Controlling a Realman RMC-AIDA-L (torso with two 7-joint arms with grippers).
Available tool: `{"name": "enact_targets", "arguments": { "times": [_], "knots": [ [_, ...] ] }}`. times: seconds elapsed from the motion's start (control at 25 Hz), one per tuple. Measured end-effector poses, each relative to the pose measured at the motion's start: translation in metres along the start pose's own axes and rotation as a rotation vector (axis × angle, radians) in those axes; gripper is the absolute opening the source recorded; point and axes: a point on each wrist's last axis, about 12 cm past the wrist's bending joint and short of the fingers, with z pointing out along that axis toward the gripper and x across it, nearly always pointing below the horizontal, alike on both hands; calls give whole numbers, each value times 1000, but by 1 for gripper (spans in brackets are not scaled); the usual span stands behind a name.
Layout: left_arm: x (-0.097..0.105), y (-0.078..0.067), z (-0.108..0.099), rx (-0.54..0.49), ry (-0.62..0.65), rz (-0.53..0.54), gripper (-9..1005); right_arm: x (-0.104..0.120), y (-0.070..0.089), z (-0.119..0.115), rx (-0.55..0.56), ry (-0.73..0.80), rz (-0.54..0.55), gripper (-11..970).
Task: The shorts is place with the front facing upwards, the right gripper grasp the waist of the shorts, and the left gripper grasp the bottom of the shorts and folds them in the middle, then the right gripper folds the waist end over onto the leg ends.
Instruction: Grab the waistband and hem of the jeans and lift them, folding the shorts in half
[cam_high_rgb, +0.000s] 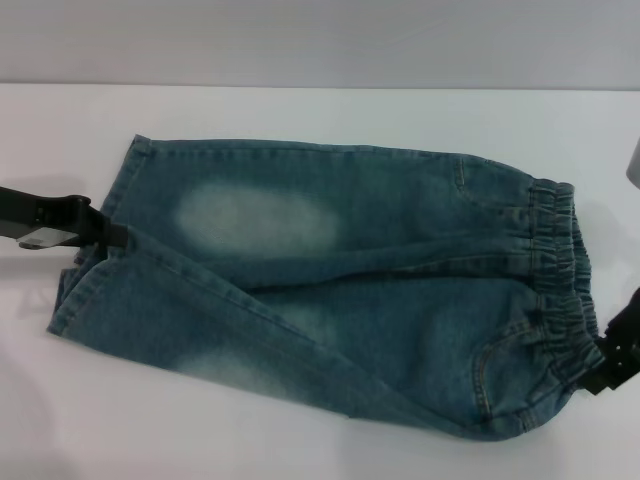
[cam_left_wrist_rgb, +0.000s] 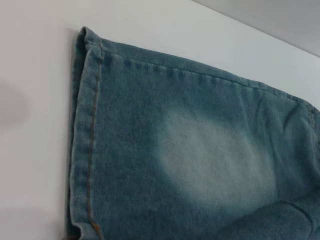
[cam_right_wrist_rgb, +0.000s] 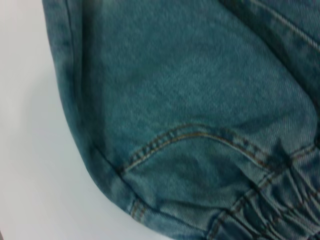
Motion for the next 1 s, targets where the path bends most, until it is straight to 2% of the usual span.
{"name": "enact_targets", "arguments": {
  "times": [0.48,0.92,1.0],
  "knots": [
    [-1,0,1,0,-4,3,84,-9,4,-5,-27,-49,-41,483],
    [-4,1,-1,1,-36,-5,89,-8,3,-4,-18,-53,-65,301],
    [-5,1,-2,1,-47,-7,90,-7,3,-4,-19,-52,-67,216]
  ]
}}
